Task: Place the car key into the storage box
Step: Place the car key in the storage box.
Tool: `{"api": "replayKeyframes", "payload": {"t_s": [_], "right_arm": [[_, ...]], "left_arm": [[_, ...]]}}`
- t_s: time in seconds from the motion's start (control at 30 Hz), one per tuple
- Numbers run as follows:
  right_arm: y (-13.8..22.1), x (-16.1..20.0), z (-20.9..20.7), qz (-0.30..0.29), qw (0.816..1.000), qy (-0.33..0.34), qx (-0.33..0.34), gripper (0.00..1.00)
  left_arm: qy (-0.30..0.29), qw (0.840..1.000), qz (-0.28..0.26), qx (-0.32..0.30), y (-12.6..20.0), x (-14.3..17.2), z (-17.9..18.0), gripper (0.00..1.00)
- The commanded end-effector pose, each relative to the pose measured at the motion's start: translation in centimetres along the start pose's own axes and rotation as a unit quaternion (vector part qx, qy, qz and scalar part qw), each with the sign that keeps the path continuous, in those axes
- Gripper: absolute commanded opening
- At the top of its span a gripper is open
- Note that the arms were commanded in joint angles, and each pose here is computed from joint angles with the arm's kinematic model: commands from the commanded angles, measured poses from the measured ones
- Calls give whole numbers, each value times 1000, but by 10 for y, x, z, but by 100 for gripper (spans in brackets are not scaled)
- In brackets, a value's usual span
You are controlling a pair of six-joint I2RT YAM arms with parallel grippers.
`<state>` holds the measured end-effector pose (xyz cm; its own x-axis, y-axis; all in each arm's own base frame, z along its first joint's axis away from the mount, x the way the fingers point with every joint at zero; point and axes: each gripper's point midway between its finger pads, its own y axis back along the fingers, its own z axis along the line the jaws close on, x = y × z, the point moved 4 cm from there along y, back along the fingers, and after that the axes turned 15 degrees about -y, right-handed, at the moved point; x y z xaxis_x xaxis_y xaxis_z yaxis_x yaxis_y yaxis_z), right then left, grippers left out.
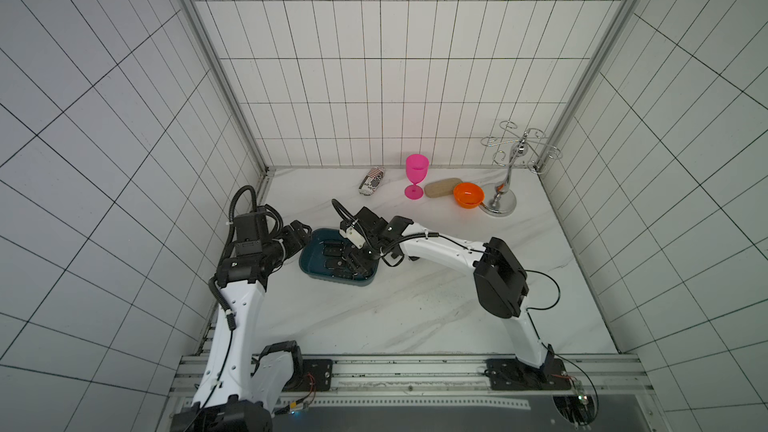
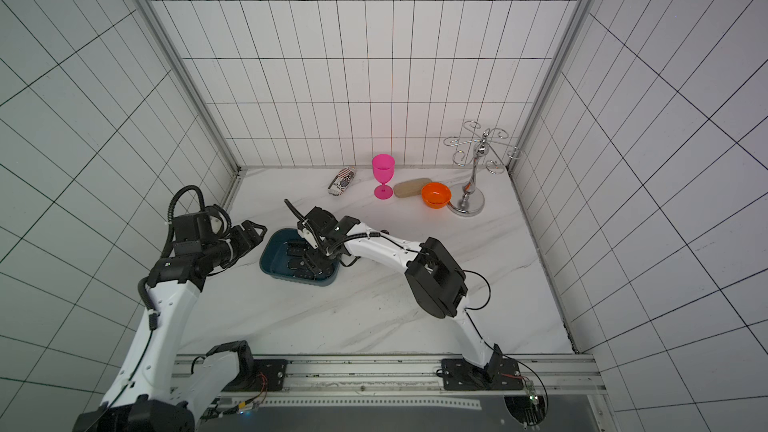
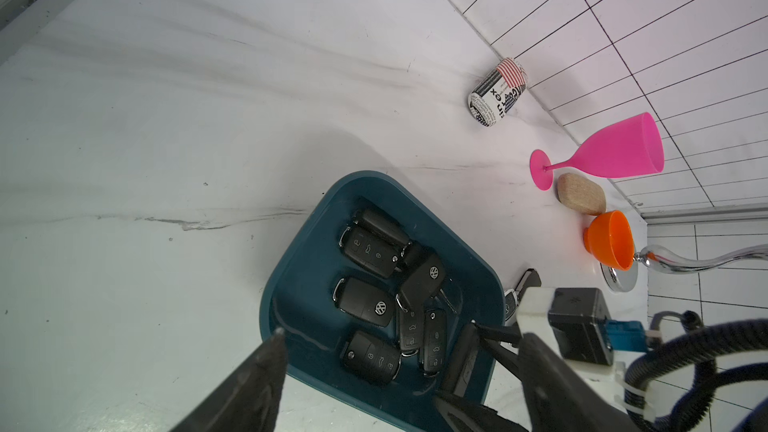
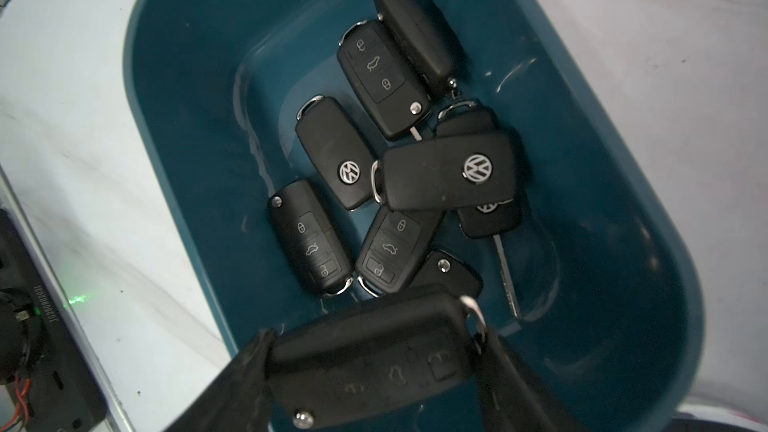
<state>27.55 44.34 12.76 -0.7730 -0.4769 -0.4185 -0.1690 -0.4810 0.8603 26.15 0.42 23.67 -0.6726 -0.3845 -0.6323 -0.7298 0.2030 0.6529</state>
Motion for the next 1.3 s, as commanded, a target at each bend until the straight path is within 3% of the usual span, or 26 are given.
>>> {"api": "replayKeyframes", "payload": {"t_s": [0.0,0.6,0.97,1.27], "right_arm": [[-1,-11,4,-7,1000,22,13,45],[-38,-13,-4,31,999,15,41,47],[-37,-13,2,35,998,30,34,69],[-21,-23,12,16,998,49,26,79]], "left_arm": [[-2,1000,-22,-7,5,-6,1,85],[0,999,-37,-6,11,-8,-1,86],[0,999,-38,1,11,-8,-3,89],[-2,999,-38,3,11,-7,-3,93]]}}
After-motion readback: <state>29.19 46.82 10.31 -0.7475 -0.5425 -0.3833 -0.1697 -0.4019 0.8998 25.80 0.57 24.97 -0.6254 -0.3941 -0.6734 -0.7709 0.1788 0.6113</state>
